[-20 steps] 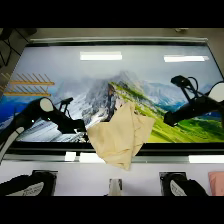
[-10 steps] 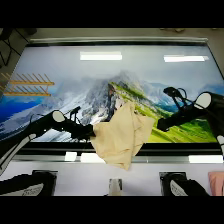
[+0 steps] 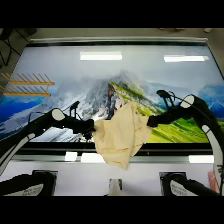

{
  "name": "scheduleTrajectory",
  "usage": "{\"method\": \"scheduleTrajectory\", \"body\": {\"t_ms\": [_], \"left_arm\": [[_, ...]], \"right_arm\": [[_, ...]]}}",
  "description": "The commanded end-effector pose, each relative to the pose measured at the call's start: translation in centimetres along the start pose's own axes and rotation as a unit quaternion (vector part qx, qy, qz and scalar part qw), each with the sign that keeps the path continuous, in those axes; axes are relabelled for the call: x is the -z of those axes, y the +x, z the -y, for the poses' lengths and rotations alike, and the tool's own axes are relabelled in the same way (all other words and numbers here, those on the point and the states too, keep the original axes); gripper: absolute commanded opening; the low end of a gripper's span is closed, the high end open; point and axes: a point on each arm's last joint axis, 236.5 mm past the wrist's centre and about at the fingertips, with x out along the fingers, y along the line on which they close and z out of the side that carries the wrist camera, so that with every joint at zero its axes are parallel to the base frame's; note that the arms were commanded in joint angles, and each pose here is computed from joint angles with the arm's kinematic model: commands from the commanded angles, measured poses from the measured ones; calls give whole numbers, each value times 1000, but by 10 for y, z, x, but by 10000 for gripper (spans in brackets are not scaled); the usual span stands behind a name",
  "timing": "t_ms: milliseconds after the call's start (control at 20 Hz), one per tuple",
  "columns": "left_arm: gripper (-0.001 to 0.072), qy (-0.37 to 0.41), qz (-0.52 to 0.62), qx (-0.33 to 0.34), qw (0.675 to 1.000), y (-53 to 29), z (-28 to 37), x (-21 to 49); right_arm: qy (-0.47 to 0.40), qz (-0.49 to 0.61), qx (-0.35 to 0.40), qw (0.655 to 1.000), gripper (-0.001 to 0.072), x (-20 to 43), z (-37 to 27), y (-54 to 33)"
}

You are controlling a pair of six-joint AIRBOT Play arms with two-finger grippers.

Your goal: Fold the shirts.

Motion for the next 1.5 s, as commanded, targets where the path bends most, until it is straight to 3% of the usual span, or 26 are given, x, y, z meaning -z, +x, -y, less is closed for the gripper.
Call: {"method": "scheduleTrajectory", "body": {"t_ms": [0,150,300,450,600,750,900,1000,1150,1250,1450], "left_arm": [[32,12,18,9,1000,-10,9,-5],[32,85,94,14,992,-50,26,-41],[32,151,248,17,957,-166,64,-108],[32,205,443,26,872,-346,122,-140],[32,245,605,34,757,-517,175,-96],[32,275,692,51,666,-607,215,-27],[31,287,730,11,620,-638,215,4],[31,270,709,-17,651,-624,197,-5],[32,253,646,-15,720,-574,178,-34],[32,243,633,-6,735,-556,171,-53],[33,229,613,8,756,-520,161,-98]], "right_arm": [[21,4,-28,999,34,-7,-3,17],[-84,34,14,996,23,-30,2,-19],[-164,173,152,959,23,-102,10,-137],[-219,399,283,844,24,-156,-38,-332],[-244,532,345,733,24,-123,-103,-469],[-249,571,350,699,24,-79,-139,-507],[-254,530,371,719,24,-47,-137,-497],[-242,462,364,772,24,-31,-120,-463],[-206,356,294,863,24,-14,-103,-391],[-204,305,256,894,24,-10,-100,-357],[-199,266,207,920,25,-14,-99,-321]]}}
